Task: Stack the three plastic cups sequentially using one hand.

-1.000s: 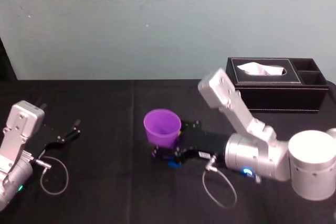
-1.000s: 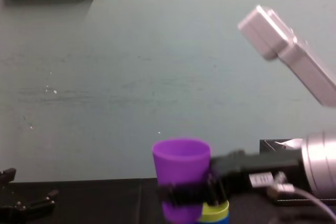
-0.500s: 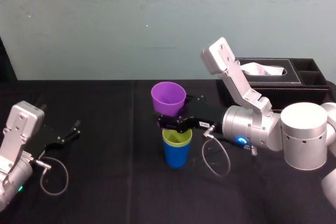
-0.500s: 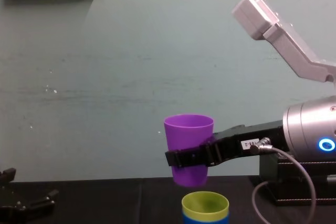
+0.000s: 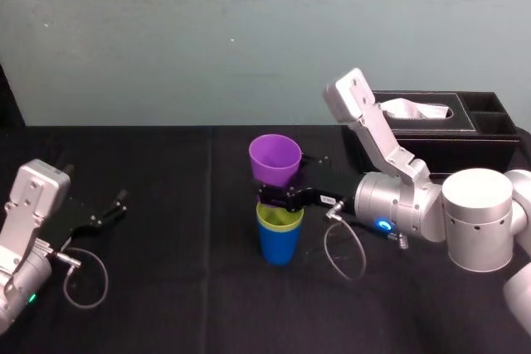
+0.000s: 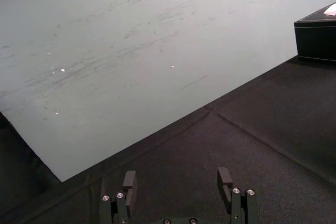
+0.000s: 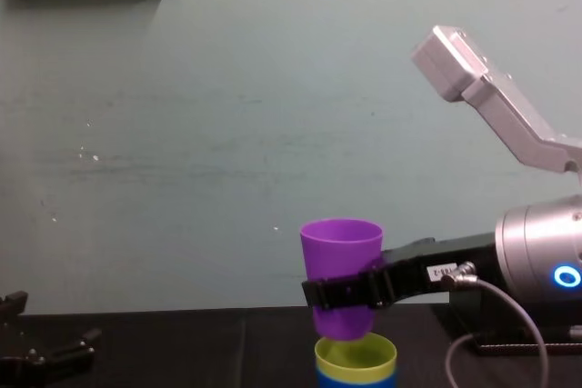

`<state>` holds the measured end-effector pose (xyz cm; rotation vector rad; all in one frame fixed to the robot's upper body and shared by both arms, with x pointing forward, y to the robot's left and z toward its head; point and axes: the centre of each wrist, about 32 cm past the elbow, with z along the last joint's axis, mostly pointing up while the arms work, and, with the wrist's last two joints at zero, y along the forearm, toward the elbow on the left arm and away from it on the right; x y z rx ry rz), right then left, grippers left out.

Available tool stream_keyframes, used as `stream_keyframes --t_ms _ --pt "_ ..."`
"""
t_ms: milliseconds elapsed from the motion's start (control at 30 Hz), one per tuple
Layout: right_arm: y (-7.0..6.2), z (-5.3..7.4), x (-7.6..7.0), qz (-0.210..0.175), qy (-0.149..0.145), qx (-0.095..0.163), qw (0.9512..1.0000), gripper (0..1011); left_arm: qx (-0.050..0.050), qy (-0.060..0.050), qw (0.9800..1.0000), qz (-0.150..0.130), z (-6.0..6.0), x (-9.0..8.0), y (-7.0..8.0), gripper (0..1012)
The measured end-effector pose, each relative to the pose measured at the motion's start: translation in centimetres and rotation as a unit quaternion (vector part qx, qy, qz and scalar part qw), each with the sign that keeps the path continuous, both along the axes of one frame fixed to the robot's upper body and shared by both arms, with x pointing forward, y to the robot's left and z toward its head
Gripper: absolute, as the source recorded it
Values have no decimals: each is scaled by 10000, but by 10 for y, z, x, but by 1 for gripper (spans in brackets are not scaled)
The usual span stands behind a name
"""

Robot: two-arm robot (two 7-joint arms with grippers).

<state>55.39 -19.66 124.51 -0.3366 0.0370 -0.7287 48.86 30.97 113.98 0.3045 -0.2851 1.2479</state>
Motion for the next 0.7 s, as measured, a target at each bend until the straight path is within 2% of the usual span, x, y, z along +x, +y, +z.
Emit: stream_keyframes --t_ms 700 --pt "-2 -15 0 12 104 -78 9999 707 0 0 10000 0 0 0 0 1000"
